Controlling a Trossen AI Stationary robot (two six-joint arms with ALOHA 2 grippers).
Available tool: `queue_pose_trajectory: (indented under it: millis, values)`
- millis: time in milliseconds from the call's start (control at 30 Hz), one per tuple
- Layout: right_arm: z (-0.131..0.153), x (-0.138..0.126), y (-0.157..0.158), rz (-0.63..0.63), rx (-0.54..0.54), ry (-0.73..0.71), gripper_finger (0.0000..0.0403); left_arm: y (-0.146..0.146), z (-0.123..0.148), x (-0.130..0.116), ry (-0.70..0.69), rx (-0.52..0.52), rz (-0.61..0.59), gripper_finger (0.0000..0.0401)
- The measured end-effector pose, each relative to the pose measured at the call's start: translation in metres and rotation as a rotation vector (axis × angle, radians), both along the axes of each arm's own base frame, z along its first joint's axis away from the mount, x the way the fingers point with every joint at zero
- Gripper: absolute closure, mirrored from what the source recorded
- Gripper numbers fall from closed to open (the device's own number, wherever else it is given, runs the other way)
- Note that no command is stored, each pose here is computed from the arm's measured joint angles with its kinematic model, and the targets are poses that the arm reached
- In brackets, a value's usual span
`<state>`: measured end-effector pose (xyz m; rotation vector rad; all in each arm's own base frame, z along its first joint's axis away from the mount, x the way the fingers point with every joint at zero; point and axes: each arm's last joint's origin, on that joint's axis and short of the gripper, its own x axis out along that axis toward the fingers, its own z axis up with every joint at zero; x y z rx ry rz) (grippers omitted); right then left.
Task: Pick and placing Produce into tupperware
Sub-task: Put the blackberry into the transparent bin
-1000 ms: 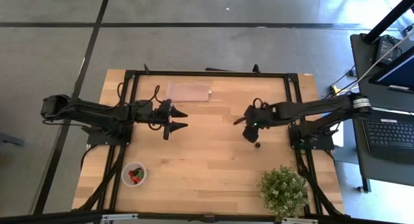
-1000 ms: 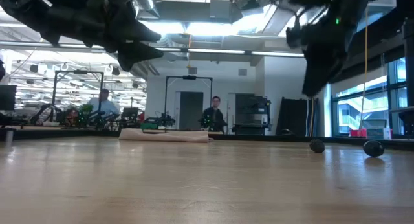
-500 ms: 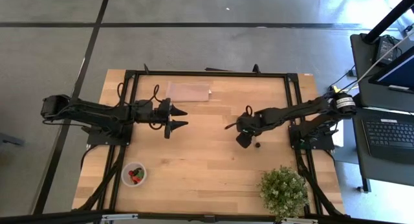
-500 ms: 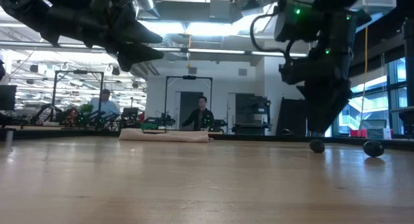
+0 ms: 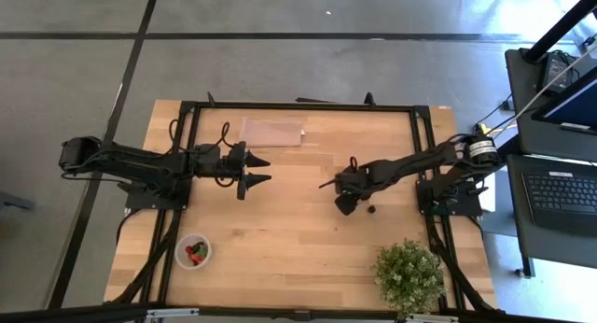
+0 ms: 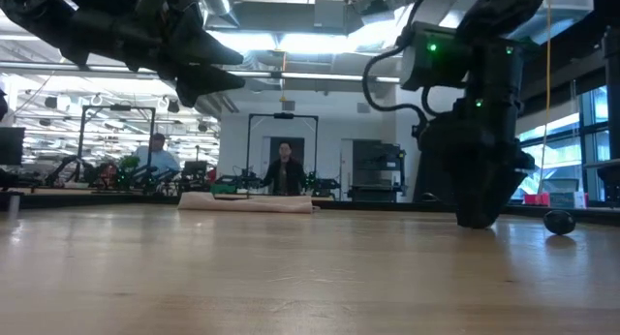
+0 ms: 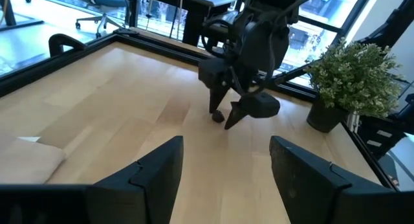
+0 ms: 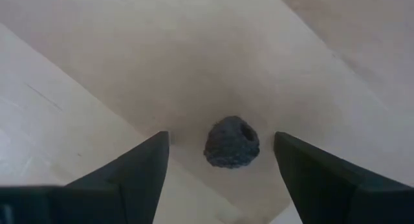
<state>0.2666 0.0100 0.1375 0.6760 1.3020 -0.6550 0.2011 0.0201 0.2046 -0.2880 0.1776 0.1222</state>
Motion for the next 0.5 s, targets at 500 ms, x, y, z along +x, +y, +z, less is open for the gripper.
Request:
queue_pose_trajectory:
  millis: [500]
  values:
    - [-0.0068, 0.0007, -0.0006, -0.025, 0.002, 0.032, 0.0211, 0.0000, -0.0003, 0.0000, 0.003, -0.003, 0.000, 0.0179]
